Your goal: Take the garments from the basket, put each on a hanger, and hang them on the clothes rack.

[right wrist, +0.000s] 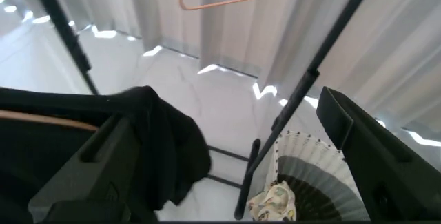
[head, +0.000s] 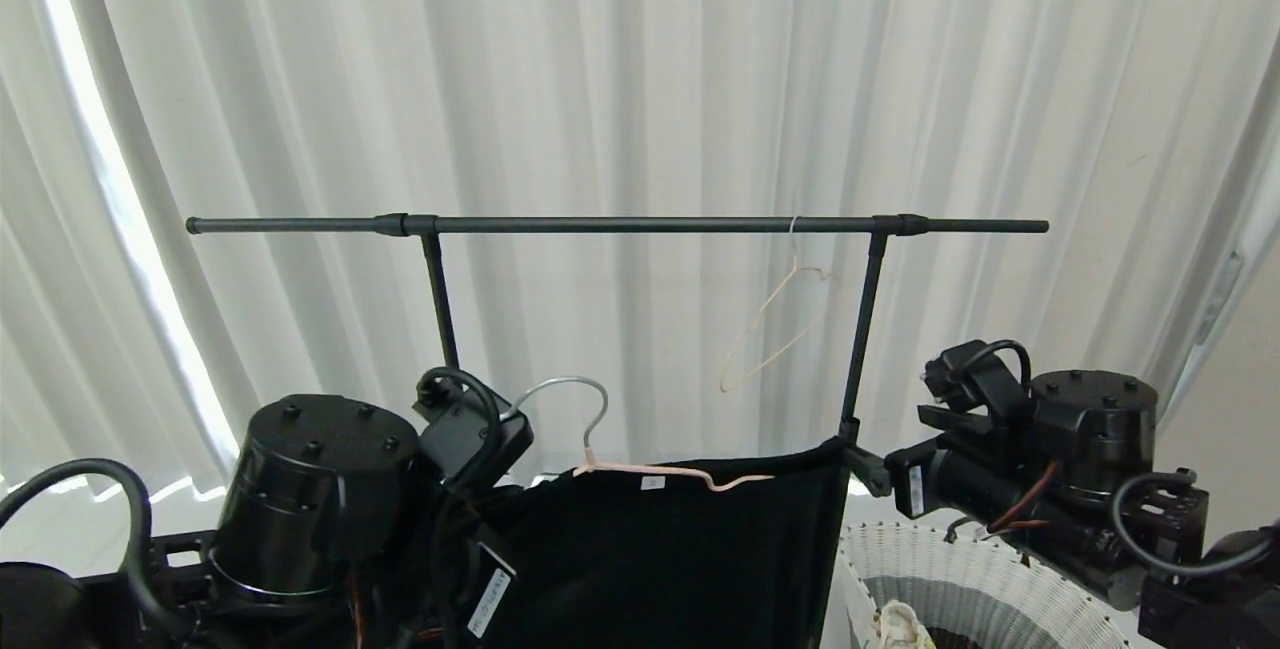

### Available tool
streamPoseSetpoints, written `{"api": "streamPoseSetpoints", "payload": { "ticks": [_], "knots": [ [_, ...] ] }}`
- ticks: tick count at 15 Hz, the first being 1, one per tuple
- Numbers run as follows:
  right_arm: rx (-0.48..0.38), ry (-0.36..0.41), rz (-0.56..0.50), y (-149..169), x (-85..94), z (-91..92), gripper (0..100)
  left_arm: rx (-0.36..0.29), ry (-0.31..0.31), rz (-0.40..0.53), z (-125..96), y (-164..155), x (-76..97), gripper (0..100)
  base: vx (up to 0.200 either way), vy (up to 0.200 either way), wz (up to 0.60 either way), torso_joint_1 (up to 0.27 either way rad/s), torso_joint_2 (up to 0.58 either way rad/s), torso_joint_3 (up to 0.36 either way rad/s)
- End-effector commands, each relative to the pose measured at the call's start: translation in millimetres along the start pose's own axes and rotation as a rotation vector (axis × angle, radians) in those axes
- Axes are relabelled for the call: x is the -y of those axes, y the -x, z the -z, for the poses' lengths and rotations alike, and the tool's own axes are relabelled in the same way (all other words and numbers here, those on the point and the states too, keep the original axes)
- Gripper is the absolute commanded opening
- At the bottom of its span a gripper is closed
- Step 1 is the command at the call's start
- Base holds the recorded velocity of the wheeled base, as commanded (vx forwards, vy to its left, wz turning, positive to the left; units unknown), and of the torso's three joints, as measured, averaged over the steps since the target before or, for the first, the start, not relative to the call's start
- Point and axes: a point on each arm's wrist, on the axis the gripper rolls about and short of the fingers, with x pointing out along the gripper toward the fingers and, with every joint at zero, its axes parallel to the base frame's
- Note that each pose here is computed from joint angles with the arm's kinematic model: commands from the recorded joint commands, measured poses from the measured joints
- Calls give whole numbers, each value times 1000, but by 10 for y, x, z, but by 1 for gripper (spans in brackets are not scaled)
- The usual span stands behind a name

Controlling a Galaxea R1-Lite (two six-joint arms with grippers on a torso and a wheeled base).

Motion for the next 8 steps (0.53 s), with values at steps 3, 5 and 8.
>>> {"api": "streamPoseSetpoints", "payload": {
  "ticks": [3, 5, 8],
  "knots": [
    [2, 32, -116, 378, 12, -200, 100, -31, 23, 6, 1, -113, 30, 0, 0, 0, 0, 0, 0, 0],
    [-51, 82, -210, 498, 24, -257, 100, -16, 69, 10, -13, -99, 42, 0, 0, 0, 0, 0, 0, 0],
    [-68, 88, -292, 543, 6, -458, 100, -13, 75, 13, -13, -90, 51, 0, 0, 0, 0, 0, 0, 0]
  ]
}}
